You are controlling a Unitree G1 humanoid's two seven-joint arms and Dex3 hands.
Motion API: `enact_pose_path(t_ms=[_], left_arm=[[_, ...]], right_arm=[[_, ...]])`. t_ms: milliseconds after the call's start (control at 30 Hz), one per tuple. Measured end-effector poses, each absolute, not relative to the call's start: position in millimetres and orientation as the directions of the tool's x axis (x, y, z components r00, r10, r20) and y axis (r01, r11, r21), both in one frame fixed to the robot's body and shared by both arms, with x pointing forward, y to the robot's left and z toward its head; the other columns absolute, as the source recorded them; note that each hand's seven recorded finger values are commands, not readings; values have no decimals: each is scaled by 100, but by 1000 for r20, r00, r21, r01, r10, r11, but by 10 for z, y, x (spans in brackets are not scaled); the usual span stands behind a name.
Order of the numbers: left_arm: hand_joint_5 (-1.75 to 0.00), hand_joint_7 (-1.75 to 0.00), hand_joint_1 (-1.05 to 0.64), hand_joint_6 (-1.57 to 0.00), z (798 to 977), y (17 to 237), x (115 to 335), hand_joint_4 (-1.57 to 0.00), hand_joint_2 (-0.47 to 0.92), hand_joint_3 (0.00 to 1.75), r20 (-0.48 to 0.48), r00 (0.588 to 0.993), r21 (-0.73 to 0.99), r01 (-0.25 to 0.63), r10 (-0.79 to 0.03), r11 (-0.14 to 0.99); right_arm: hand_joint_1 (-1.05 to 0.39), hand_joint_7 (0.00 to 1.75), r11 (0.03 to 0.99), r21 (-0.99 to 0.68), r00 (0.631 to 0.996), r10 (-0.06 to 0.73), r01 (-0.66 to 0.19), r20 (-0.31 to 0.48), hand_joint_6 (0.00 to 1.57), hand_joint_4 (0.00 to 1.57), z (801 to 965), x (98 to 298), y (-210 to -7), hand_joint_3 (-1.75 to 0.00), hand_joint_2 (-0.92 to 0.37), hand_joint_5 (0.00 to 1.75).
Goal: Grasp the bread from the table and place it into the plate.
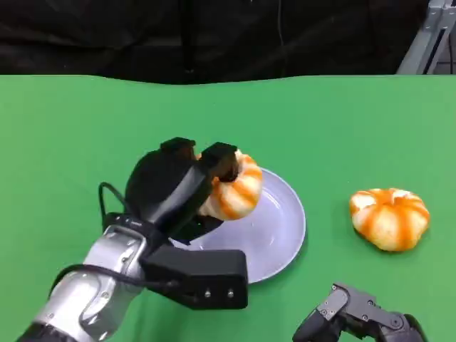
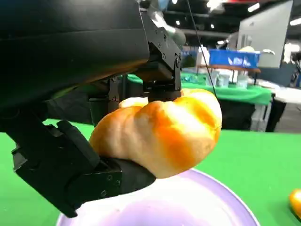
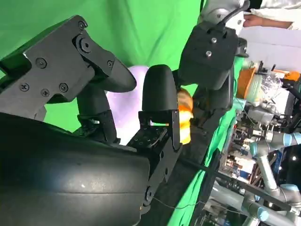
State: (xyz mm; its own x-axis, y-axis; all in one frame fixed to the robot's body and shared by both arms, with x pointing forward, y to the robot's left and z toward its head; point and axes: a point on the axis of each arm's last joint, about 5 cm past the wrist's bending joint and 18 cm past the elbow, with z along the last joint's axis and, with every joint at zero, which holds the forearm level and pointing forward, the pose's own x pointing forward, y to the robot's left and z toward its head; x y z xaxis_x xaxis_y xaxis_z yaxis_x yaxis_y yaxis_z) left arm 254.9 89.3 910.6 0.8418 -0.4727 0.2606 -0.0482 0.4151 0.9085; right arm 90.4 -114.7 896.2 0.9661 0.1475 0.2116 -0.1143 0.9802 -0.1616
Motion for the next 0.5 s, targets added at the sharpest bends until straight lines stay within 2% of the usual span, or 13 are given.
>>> enact_pose_path(t_ms=[67, 133, 167, 200, 233, 267, 300, 367, 433, 500], left_arm=[[-175, -130, -27, -82, 9115, 849, 2575, -86, 43, 103, 223, 847, 917, -14, -482, 399], [-175, -124, -27, -84, 9135, 819, 2595, -85, 44, 101, 184, 851, 925, 20, -492, 380], [-137, -83, -29, -74, 9140, 808, 2596, -75, 59, 69, 176, 851, 925, 29, -494, 379], [-121, -57, -29, -77, 9149, 800, 2598, -73, 71, 45, 152, 853, 926, 53, -499, 373], [-114, -39, -30, -80, 9161, 797, 2600, -72, 79, 29, 110, 856, 929, 93, -506, 359], [-94, -23, -33, -73, 9173, 796, 2601, -64, 85, 19, 75, 856, 931, 124, -511, 345], [-72, -9, -41, -57, 9189, 795, 2600, -47, 89, 17, 43, 856, 931, 154, -516, 332], [-58, -2, -51, -46, 9228, 796, 2598, -33, 92, 18, -34, 848, 930, 222, -530, 295], [-56, -1, -55, -45, 9259, 807, 2594, -30, 92, 19, -100, 837, 928, 273, -538, 252], [-55, -1, -56, -45, 9281, 824, 2593, -29, 92, 20, -126, 831, 928, 291, -541, 232]], right_arm=[[-8, 128, 980, -160, 966, 148, -115, 213, 72, 67, 8967, 900, -1145, -122, -42, 164], [-8, 128, 980, -159, 965, 149, -116, 214, 72, 67, 8970, 898, -1143, -122, -43, 164], [-8, 127, 980, -159, 965, 149, -116, 215, 72, 66, 8971, 898, -1142, -121, -43, 164], [-8, 127, 980, -159, 965, 149, -116, 215, 72, 66, 8973, 896, -1141, -120, -43, 164], [-8, 127, 981, -158, 965, 148, -115, 216, 72, 66, 8978, 893, -1141, -120, -44, 163], [-8, 127, 981, -158, 966, 147, -114, 214, 72, 66, 8979, 890, -1142, -120, -44, 163], [-8, 127, 981, -158, 966, 146, -114, 212, 72, 66, 8979, 888, -1142, -119, -44, 163], [-9, 127, 981, -158, 967, 146, -113, 209, 73, 66, 8978, 881, -1143, -119, -44, 163], [-9, 127, 981, -157, 967, 145, -113, 209, 72, 66, 8978, 879, -1143, -119, -44, 163], [-8, 128, 981, -157, 967, 145, -114, 208, 72, 66, 8978, 877, -1142, -120, -44, 163]])
